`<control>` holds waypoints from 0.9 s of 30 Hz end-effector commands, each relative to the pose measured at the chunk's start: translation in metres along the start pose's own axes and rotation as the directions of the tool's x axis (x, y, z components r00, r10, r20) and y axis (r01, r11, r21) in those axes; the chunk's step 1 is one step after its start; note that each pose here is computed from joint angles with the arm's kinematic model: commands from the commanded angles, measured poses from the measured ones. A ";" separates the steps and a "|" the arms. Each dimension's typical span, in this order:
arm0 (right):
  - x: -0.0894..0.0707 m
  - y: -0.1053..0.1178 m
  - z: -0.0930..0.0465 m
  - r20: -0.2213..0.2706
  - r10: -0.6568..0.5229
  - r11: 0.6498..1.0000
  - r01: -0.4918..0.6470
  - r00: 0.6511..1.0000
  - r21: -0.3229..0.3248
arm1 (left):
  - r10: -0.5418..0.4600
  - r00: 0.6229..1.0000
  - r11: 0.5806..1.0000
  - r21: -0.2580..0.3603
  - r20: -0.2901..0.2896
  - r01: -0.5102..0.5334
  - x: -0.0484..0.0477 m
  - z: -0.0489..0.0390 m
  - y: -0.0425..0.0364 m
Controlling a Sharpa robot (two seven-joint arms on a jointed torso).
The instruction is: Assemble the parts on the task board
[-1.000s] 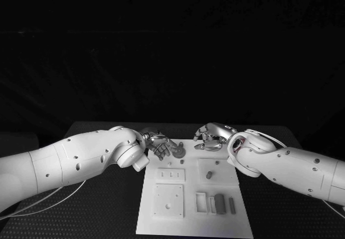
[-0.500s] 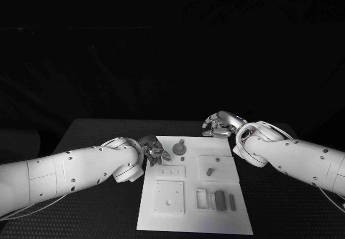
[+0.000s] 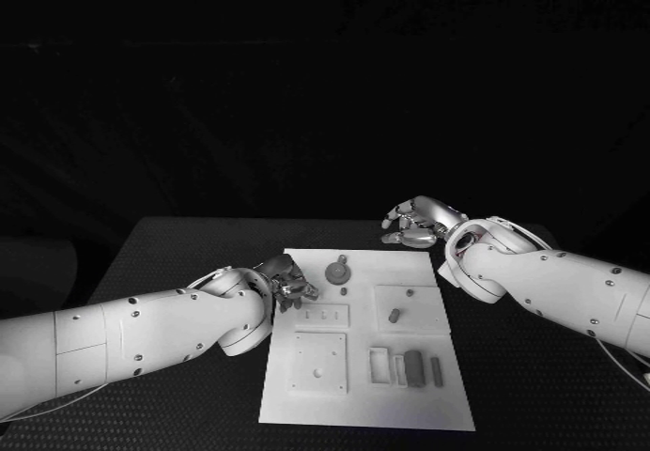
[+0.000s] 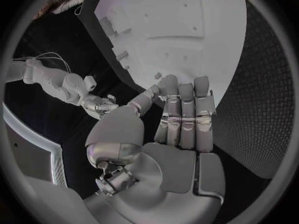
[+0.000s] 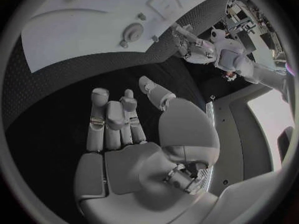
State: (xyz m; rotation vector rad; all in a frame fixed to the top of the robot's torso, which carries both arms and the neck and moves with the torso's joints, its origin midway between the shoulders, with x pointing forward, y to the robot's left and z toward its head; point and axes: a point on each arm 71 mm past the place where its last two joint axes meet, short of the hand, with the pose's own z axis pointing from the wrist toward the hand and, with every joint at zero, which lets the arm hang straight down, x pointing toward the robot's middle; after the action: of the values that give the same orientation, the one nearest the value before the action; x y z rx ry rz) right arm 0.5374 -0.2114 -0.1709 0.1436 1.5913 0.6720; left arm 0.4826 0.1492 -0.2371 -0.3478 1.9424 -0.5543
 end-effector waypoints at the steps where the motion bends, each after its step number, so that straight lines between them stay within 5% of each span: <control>1: -0.001 0.001 -0.001 -0.003 0.007 1.000 -0.007 1.000 -0.012 | 0.014 1.000 1.000 -0.020 0.010 -0.014 0.0044 0.0010 0.0006; 27: 0.002 0.003 0.000 -0.024 0.017 1.000 -0.017 1.000 -0.014 | 0.038 0.998 0.999 -0.036 -0.050 -0.040 0.0259 0.0095 -0.0077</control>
State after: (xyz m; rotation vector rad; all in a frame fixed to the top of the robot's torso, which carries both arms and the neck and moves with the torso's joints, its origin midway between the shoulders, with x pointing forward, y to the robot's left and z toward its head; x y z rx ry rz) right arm 0.5369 -0.2100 -0.1709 0.1482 1.5983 0.6849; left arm 0.4810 0.1303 -0.2560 -0.3458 1.9911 -0.5123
